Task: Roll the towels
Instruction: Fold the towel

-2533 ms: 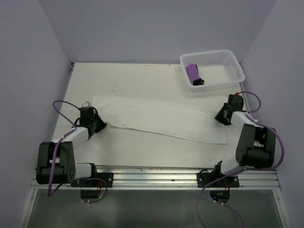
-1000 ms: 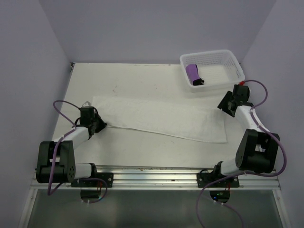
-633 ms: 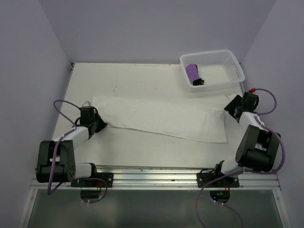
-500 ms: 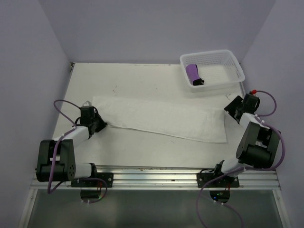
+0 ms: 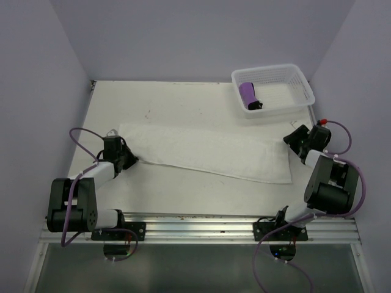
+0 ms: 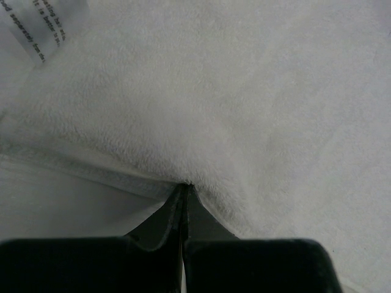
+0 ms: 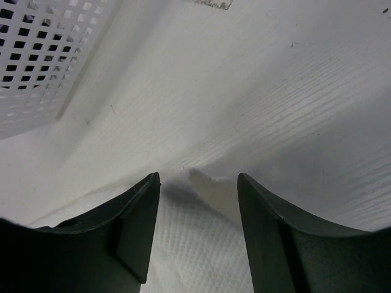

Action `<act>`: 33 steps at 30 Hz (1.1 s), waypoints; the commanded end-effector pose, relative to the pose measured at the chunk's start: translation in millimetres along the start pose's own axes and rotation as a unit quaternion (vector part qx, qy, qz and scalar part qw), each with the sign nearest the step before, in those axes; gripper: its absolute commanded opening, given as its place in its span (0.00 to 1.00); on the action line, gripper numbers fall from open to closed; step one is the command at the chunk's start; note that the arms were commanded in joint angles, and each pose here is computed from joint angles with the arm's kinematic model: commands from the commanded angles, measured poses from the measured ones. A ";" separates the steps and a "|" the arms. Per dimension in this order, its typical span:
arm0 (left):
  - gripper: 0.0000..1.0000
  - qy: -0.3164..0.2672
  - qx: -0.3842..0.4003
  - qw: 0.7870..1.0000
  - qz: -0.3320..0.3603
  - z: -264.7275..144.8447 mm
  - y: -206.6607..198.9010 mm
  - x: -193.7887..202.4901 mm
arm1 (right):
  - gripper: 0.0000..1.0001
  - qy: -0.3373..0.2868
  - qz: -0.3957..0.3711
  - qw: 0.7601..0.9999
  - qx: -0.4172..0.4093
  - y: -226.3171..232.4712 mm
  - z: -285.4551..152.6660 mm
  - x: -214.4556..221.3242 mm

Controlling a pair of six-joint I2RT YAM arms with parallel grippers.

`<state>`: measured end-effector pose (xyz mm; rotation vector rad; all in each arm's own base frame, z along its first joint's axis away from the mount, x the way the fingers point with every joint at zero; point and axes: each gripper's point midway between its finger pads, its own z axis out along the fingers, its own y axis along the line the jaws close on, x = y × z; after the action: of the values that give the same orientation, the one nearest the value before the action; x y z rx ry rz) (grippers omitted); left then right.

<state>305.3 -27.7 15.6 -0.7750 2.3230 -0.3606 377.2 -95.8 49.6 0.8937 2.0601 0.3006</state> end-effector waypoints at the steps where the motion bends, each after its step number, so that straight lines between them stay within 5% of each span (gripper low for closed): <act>1: 0.00 0.001 0.001 1.000 0.017 3.5 -2.6 -0.9 | 0.58 -0.030 0.000 0.999 -0.022 15.0 -14.6 -16.6; 14: 0.00 0.005 0.003 1.000 0.019 3.6 -3.3 1.3 | 0.57 0.002 0.015 0.999 -0.028 12.9 -14.5 2.9; 33: 0.00 0.002 0.008 1.000 0.024 2.6 -6.3 0.8 | 0.41 0.006 0.010 0.999 -0.046 17.4 -28.2 12.1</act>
<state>307.7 -31.3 15.9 -0.7578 2.3210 -0.3701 357.3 -73.4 51.0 0.8950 2.0735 0.3991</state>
